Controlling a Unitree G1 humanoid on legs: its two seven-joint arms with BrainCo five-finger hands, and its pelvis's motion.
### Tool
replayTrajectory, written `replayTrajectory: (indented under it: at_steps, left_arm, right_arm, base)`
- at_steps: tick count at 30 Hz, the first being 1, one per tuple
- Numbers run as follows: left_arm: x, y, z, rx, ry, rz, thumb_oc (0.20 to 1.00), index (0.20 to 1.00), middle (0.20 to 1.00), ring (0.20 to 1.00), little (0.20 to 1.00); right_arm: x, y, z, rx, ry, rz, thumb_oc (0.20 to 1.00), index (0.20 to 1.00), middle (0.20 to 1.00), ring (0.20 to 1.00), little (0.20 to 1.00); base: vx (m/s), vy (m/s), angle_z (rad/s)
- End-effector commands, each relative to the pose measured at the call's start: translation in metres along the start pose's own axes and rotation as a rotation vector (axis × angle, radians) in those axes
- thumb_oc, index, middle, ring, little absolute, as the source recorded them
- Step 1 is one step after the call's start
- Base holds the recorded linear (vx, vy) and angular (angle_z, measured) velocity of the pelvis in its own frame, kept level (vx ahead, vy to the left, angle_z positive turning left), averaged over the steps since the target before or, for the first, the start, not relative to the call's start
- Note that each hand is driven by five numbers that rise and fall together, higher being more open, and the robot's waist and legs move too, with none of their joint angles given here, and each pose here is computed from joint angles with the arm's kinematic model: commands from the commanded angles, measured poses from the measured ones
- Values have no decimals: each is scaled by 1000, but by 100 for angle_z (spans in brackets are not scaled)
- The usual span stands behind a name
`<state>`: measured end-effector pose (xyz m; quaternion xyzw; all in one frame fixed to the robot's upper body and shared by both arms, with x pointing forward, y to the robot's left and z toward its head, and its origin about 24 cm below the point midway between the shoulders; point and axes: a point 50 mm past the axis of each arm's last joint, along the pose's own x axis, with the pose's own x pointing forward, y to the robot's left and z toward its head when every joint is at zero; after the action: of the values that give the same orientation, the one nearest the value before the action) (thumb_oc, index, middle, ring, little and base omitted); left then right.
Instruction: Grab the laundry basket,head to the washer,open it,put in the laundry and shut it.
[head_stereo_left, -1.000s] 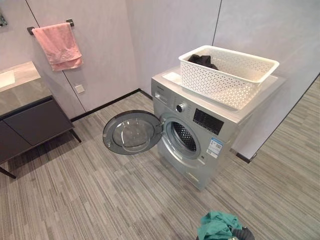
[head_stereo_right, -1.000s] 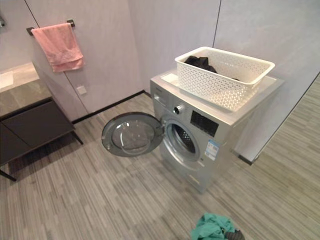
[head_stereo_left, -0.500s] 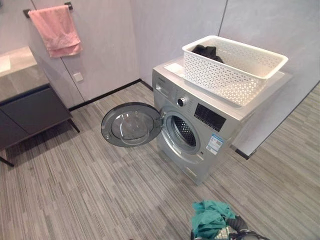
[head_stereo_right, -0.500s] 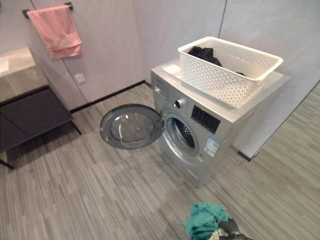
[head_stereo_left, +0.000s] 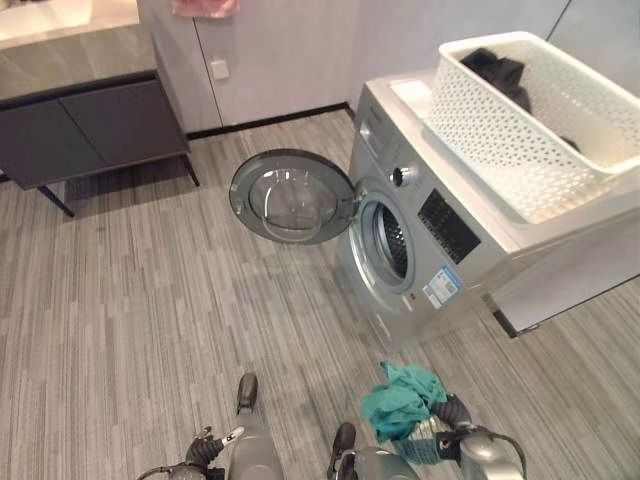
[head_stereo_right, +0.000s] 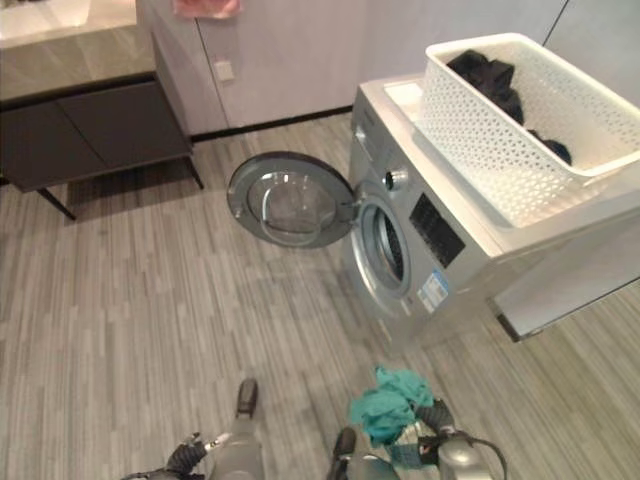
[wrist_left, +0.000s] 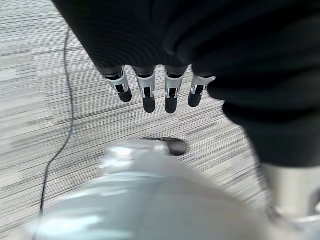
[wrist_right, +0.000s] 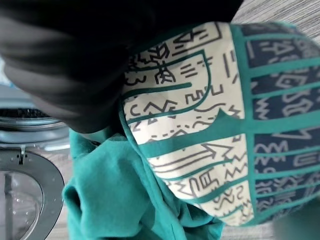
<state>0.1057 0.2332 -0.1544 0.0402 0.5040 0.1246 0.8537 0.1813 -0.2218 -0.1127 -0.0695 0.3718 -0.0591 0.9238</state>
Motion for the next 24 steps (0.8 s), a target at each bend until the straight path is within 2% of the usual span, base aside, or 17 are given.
replayTrajectory:
  at_steps: [1,7,11,18,24]
  left_arm:
    - [-5,16,-13,26,4,33,1000,1000,1000,1000,1000]
    - [-4,25,-4,77,-17,47,1000,1000,1000,1000,1000]
    - [-4,26,-3,64,-27,50,1000,1000,1000,1000,1000]
    - [-4,13,-9,24,-8,39,1000,1000,1000,1000,1000]
    - [-5,-1,-13,25,2,-3,1000,1000,1000,1000,1000]
  right_arm:
    - [-6,-4,10,6,-88,13,200,200,200,200,200]
    - [-4,6,15,21,-96,30,200,200,200,200,200]
    - [-4,8,23,31,-130,43,200,200,200,200,200]
    - [3,9,30,163,-122,3,200,200,200,200,200]
    - [-2,5,3,197,-37,-19,200,200,200,200,200]
  base:
    - [492,423,-52]
    - [354,462,-63]
    - [180,224,-3]
    - [241,-1,-14]
    - [342,-151,29]
